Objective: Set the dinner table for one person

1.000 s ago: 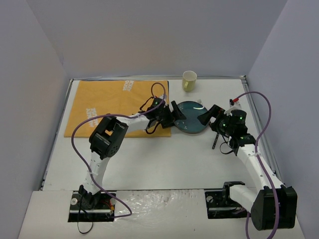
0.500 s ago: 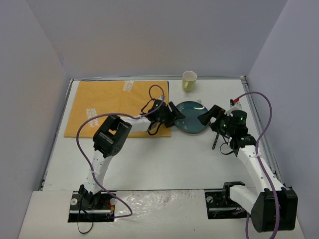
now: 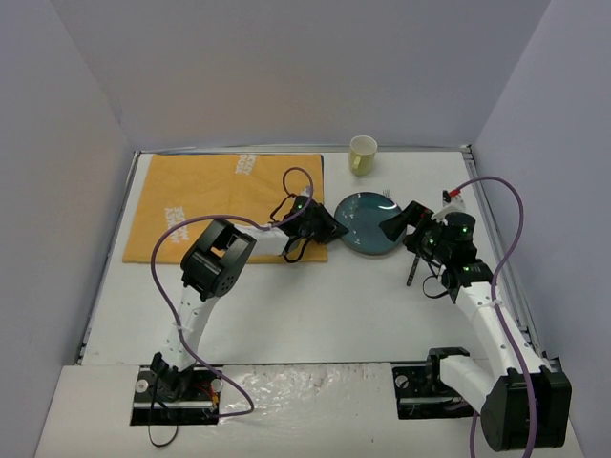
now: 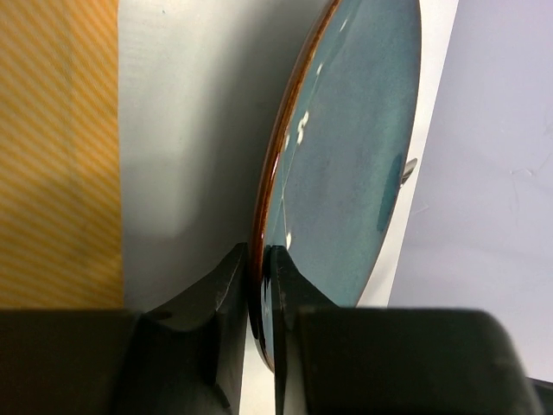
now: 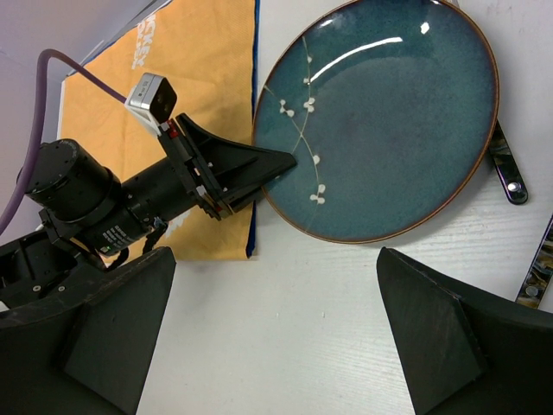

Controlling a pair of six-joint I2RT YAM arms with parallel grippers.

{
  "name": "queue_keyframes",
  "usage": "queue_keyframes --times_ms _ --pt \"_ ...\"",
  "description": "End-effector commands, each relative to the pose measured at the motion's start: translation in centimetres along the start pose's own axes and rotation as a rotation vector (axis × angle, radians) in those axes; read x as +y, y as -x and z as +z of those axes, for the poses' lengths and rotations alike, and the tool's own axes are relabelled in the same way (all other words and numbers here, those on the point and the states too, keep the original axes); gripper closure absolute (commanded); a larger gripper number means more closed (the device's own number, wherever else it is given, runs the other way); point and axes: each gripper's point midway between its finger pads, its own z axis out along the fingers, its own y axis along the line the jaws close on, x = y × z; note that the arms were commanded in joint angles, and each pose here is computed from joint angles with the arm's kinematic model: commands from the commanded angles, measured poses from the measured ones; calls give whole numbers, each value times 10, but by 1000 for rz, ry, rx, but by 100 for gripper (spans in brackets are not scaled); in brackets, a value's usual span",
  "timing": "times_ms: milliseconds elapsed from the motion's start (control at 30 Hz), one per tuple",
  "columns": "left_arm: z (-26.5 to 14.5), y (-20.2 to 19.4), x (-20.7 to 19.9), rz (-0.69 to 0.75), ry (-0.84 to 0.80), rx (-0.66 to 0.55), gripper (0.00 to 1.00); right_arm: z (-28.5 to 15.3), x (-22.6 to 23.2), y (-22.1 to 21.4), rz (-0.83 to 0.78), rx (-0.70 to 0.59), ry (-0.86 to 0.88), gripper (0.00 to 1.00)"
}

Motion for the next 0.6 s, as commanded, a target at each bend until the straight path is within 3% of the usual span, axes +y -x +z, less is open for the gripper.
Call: queue_keyframes --times_ms 0,300,467,567 --pt "-36 14 -82 108 -189 -60 100 -6 18 25 -42 -77 53 0" --pt "-115 52 -179 175 -427 -169 100 -15 45 49 -80 -104 120 0" --pt "-163 89 -190 162 -466 -261 100 -25 74 73 -109 -136 190 0" --pt "-185 112 -173 127 -456 -292 100 -27 85 83 -125 -147 216 0"
